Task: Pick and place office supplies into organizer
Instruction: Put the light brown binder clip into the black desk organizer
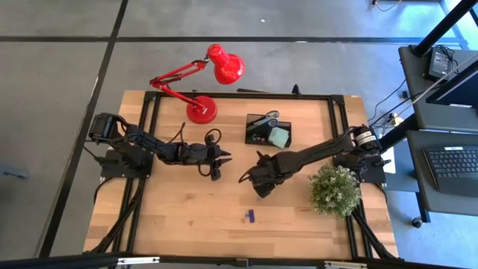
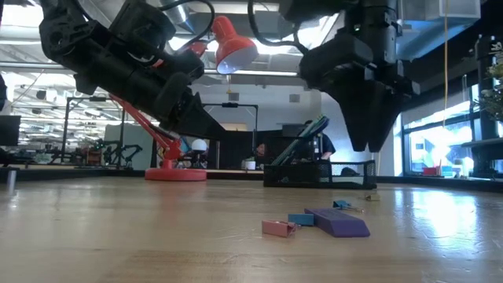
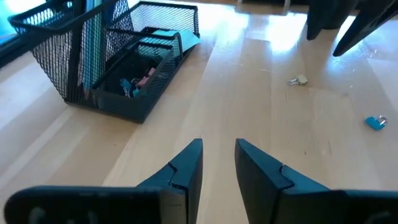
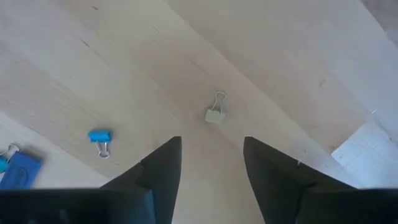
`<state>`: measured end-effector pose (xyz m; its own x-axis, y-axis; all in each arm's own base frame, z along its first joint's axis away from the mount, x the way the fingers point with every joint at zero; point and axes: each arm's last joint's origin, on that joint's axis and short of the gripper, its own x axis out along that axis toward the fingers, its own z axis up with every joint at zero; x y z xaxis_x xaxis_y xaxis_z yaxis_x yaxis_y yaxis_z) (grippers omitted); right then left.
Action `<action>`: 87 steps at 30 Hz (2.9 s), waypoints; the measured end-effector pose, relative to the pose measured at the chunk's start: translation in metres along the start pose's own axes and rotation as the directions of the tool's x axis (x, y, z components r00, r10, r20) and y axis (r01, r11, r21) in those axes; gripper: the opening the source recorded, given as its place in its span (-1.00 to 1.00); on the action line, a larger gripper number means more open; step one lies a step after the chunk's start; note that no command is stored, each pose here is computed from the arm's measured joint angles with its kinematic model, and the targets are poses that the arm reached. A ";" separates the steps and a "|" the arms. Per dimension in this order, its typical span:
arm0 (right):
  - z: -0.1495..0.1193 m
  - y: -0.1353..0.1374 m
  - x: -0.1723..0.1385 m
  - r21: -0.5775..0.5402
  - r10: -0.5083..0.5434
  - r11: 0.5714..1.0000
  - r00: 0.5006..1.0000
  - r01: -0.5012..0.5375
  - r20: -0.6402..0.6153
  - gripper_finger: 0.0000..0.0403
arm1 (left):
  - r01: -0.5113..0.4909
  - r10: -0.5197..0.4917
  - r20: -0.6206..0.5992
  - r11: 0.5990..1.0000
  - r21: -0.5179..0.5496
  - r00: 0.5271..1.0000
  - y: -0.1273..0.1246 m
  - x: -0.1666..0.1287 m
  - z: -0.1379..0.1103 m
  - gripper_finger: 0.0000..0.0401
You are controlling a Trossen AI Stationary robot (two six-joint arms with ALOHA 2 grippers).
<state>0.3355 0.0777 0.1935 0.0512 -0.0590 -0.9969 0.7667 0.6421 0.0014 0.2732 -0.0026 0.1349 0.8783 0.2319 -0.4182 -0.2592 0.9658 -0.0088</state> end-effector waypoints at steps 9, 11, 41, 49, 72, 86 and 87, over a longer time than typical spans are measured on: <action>-0.010 -0.015 0.033 0.016 -0.052 0.999 0.998 0.052 -0.026 -0.20 | 0.006 -0.007 -0.053 1.000 -0.006 0.999 -0.003 -0.001 -0.006 -0.56; -0.010 -0.014 0.037 0.018 -0.027 0.999 1.000 0.028 -0.016 -0.20 | 0.006 -0.006 -0.052 1.000 -0.005 0.999 -0.003 -0.001 -0.006 -0.56; -0.008 -0.009 0.048 0.067 -0.014 0.998 1.000 0.014 0.001 -0.20 | 0.005 -0.005 -0.058 1.000 -0.012 0.998 -0.003 -0.001 -0.006 -0.56; -0.007 -0.005 0.059 0.068 -0.017 0.998 1.000 0.018 -0.026 -0.20 | 0.003 -0.004 -0.069 1.000 -0.010 0.998 -0.003 -0.001 -0.007 -0.56; -0.007 -0.004 0.063 0.068 -0.006 0.998 0.999 0.009 -0.044 -0.61 | -0.002 0.001 -0.099 1.000 -0.008 0.995 -0.002 -0.001 -0.010 -0.56; -0.005 -0.001 0.054 -0.053 -0.036 0.998 0.999 0.034 -0.031 -0.69 | -0.002 0.002 -0.099 1.000 -0.009 0.995 -0.002 -0.001 -0.010 -0.56; -0.004 0.000 0.051 -0.066 -0.046 0.997 0.998 0.044 -0.036 -0.69 | -0.002 0.002 -0.099 1.000 -0.010 0.995 -0.002 -0.001 -0.010 -0.56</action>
<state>0.3358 0.0776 0.1421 -0.0074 -0.0614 -0.9981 0.7245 0.6877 -0.0477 0.2684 -0.0065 0.1261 0.8339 0.2207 -0.5059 -0.2652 0.9641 -0.0165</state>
